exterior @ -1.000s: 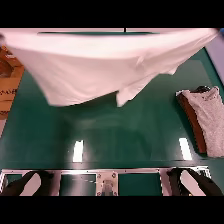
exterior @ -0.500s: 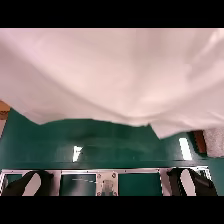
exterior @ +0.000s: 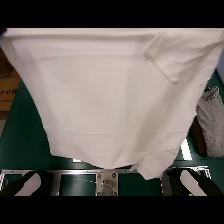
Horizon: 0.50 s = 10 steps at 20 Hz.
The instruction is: Fold the shirts.
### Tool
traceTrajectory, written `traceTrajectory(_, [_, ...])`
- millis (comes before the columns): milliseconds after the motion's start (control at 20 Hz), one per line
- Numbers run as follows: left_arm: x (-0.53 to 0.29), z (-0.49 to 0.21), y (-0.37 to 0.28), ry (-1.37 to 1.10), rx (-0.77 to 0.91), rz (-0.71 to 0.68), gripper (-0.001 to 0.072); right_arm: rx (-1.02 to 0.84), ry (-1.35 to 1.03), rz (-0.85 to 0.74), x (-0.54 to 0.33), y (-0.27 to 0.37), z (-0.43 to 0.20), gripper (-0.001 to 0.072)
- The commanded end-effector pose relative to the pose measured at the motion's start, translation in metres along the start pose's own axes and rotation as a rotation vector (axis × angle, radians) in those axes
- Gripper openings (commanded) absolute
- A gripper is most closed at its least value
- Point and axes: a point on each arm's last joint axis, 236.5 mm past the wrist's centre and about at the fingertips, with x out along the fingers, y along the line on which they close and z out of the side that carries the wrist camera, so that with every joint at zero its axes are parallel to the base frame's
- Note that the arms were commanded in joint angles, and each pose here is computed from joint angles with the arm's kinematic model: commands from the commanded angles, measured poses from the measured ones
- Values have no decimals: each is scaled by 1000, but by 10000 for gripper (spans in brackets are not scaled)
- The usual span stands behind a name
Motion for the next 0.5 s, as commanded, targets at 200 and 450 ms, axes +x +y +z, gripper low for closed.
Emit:
traceTrajectory(200, [181,-162,110,252,-289,-34,23,182,296,-221,164,-162,-155,17])
traceTrajectory(450, [238,-143,126,176,-266,26,22,166,267,-197,218,-178,-126,17])
